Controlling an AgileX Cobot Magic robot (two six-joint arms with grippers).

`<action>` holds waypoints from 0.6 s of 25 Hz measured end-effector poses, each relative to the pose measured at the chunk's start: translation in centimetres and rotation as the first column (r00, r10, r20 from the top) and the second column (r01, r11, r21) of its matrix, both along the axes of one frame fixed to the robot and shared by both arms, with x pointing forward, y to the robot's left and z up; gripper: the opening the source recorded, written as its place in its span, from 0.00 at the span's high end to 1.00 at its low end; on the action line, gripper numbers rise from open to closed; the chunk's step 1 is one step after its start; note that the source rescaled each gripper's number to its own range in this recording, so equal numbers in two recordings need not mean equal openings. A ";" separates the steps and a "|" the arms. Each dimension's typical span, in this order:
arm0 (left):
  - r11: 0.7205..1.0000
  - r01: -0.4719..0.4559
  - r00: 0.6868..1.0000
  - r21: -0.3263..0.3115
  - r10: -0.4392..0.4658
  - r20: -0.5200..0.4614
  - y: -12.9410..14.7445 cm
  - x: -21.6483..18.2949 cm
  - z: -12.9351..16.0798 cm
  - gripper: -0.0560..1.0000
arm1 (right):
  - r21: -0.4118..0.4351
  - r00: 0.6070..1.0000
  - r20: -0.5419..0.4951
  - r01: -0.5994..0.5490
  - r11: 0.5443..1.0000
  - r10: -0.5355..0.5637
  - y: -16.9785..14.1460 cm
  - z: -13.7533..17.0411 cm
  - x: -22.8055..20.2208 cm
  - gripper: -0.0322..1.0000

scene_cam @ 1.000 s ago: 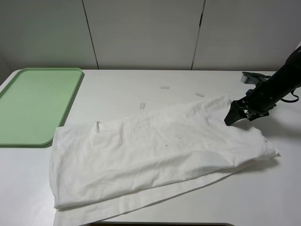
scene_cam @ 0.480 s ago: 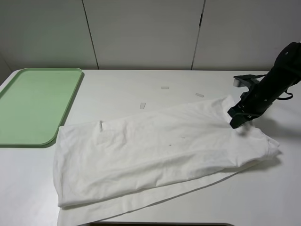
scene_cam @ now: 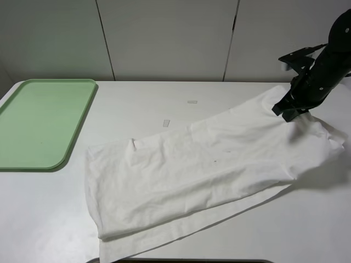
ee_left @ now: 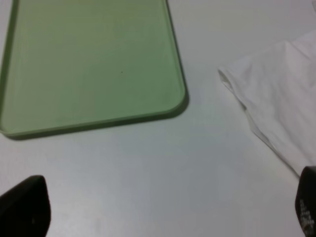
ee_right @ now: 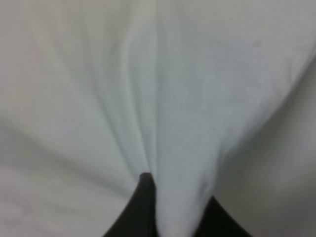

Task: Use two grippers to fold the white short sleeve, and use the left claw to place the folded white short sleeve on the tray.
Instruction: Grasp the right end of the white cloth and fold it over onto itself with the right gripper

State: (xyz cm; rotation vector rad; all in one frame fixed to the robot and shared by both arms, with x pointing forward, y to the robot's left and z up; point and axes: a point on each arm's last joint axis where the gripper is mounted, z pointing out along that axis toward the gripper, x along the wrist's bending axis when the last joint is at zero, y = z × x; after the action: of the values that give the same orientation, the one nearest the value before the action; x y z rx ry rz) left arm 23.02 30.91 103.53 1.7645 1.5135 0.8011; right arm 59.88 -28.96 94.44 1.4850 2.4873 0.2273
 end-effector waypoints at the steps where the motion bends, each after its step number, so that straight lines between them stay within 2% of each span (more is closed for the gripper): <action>1: 1.000 0.000 1.000 0.000 0.000 0.000 0.0 0.0 0.0 0.00 | -0.003 1.000 0.006 0.001 1.000 -0.001 0.3 0.4 -0.1 0.88; 9: 1.000 0.000 1.000 0.000 0.000 0.000 0.0 0.0 0.0 0.00 | 0.017 1.000 0.012 -0.015 1.000 0.015 7.5 2.4 -2.1 0.88; 13: 1.000 0.000 1.000 0.000 0.000 0.000 0.0 0.0 0.0 0.00 | 0.032 1.000 0.017 -0.014 0.999 0.013 9.1 2.7 -2.6 0.88; 15: 1.000 0.000 1.000 0.000 0.000 0.000 0.0 0.0 0.0 0.00 | 0.053 1.000 0.021 -0.018 0.998 0.017 11.0 3.0 -3.3 0.88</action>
State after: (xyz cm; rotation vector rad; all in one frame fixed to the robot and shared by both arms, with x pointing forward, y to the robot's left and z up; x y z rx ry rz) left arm 23.02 30.91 103.53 1.7645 1.5135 0.8011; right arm 56.61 -17.98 97.43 1.4739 2.4983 0.3127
